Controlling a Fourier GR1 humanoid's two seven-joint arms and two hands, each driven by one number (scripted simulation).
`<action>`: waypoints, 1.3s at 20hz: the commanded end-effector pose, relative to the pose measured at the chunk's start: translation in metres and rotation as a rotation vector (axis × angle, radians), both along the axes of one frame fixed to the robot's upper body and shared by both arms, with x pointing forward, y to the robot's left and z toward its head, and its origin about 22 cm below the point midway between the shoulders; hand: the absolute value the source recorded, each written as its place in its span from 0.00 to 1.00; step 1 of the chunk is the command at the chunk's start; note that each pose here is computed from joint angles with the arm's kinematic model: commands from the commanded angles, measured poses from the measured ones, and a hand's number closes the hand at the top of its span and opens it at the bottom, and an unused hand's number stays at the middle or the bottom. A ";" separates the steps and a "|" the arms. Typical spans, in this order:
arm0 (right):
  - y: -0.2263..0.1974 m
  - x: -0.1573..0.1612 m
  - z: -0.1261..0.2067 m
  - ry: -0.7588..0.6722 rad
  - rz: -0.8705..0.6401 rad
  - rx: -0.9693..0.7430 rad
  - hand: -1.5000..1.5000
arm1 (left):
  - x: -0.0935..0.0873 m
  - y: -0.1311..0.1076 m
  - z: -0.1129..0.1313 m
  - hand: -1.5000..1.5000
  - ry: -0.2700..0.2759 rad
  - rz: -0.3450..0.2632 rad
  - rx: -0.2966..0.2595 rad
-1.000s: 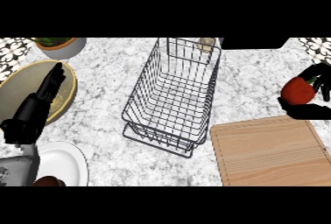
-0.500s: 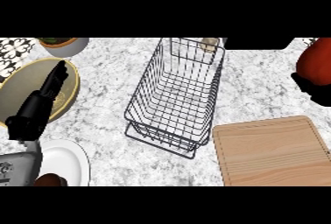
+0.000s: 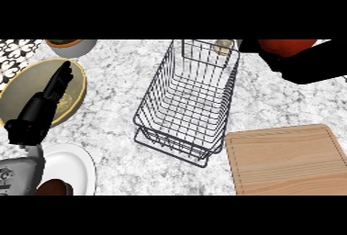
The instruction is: Pick the bell pepper from the cutting board and place it in the basket
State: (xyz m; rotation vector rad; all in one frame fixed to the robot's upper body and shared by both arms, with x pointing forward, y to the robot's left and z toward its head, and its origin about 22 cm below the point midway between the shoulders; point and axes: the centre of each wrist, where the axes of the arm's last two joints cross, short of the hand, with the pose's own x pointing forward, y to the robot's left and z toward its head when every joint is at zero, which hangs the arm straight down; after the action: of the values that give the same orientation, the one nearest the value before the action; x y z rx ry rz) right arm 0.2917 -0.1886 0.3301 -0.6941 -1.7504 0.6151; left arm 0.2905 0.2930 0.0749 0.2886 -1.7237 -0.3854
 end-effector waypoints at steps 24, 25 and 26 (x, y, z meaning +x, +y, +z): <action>0.086 0.063 -0.025 0.376 -0.061 -0.530 1.00 | -0.018 0.000 -0.009 0.50 0.014 0.012 -0.008; 0.101 0.067 -0.032 0.399 -0.045 -0.502 1.00 | 0.005 0.006 -0.006 0.50 0.001 0.007 0.012; 0.109 0.065 -0.026 0.416 -0.021 -0.483 0.00 | -0.002 -0.001 -0.005 0.50 0.001 0.004 -0.001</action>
State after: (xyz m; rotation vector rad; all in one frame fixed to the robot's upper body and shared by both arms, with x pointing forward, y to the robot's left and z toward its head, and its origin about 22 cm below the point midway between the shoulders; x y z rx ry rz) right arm 0.3565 -0.0909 0.3010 -0.8251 -1.3415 1.0338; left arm 0.2906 0.2960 0.0725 0.2949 -1.7185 -0.3806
